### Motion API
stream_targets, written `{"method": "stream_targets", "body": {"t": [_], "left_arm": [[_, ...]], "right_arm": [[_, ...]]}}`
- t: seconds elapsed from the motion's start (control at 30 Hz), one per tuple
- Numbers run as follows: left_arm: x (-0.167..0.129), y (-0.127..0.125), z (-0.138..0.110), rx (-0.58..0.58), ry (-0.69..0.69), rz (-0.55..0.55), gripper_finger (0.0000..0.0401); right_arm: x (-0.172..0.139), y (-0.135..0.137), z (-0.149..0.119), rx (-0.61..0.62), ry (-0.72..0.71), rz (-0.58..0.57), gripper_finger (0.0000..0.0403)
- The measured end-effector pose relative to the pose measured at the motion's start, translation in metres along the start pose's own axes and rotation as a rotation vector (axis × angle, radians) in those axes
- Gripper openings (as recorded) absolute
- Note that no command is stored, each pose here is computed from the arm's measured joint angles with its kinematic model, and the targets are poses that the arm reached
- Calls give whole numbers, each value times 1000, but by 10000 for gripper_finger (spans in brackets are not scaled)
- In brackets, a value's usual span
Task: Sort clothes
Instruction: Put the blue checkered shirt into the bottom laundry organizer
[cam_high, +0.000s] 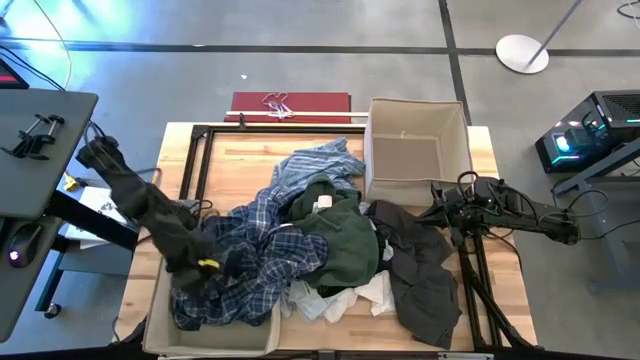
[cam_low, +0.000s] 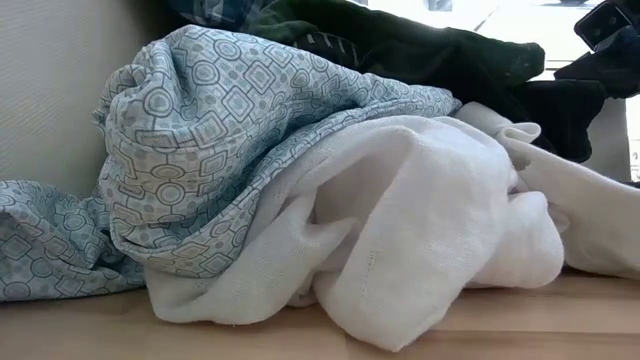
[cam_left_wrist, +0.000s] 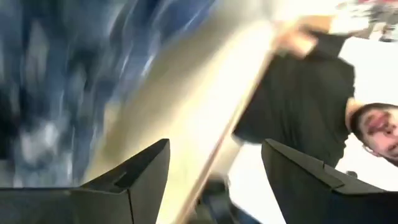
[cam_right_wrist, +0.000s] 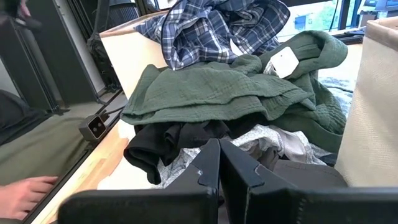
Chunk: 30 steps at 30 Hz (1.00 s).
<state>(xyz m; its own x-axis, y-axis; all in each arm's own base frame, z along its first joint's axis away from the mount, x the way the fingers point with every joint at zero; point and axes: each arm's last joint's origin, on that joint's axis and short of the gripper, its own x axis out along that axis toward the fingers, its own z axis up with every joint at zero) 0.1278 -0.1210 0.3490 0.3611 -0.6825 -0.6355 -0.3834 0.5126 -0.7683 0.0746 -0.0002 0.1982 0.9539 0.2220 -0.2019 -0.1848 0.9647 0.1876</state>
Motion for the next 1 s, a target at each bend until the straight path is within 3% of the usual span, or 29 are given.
{"method": "stream_targets", "body": {"t": [0.07, 0.2, 0.27, 0.37, 0.57, 0.8, 0.9, 1.0], "left_arm": [[-12, -12, 6, 212, -194, -18, 247], [-30, -36, 23, 603, -666, 65, 248], [-41, -46, 32, 656, -837, 95, 248], [-58, -51, 53, 662, -923, 190, 244], [-75, -33, 108, 515, -782, 359, 236], [-52, 22, 165, 214, -396, 595, 235], [-43, 40, 189, 116, -329, 662, 235], [-33, 52, 208, 81, -272, 658, 235]], "right_arm": [[0, 0, 0, 0, 0, 0, 0], [0, 0, 0, 0, 0, 0, 0], [0, 0, 0, 0, 0, 0, 0], [0, 0, 0, 0, 0, 0, 0], [0, 0, 0, 0, 0, 0, 0], [0, 0, 0, 0, 0, 0, 0], [0, 0, 0, 0, 0, 0, 0], [0, 0, 0, 0, 0, 0, 0]]}}
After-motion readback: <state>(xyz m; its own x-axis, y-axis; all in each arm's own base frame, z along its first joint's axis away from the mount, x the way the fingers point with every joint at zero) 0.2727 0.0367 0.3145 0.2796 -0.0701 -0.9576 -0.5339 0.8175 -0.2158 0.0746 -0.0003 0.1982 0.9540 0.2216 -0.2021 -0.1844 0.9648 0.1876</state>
